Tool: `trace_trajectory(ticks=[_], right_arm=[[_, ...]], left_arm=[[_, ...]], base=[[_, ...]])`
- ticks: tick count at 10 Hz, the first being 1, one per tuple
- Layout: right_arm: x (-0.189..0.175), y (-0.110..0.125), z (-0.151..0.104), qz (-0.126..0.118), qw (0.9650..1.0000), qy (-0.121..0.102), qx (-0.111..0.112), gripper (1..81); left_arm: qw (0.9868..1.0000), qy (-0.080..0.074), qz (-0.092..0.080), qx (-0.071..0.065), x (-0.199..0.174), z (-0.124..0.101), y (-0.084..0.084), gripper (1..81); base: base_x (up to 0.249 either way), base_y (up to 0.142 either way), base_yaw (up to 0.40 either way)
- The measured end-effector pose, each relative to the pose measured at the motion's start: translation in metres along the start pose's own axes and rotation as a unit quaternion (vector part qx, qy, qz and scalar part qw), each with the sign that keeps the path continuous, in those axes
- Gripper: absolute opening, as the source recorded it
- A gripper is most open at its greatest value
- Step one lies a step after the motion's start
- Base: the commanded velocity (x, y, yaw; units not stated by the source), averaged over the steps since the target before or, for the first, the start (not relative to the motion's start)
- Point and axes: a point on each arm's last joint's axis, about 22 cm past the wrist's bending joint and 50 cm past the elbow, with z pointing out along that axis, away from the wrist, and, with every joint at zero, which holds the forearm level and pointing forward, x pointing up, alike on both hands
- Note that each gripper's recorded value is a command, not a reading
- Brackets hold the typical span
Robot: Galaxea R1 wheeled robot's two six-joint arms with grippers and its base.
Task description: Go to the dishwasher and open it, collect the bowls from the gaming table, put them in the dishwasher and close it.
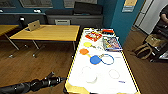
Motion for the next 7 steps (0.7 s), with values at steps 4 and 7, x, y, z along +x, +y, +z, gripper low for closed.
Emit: trace_trajectory(ticks=[4, 7], right_arm=[[0.0, 0.0, 0.0, 0.0, 1.0, 0.0, 0.0, 1.0], [0.0, -0.001, 0.002, 0.0, 1.0, 0.0, 0.0, 1.0]], left_arm=[[0.999, -0.029, -0.003, 0.035, 0.006, 0.028, -0.004, 81.1], [0.9985, -0.043, 0.014, 0.033, 0.013, 0.045, 0.023, 81.1]], base=[[0.0, 0.0, 0.0], [0.0, 0.0, 0.0]])
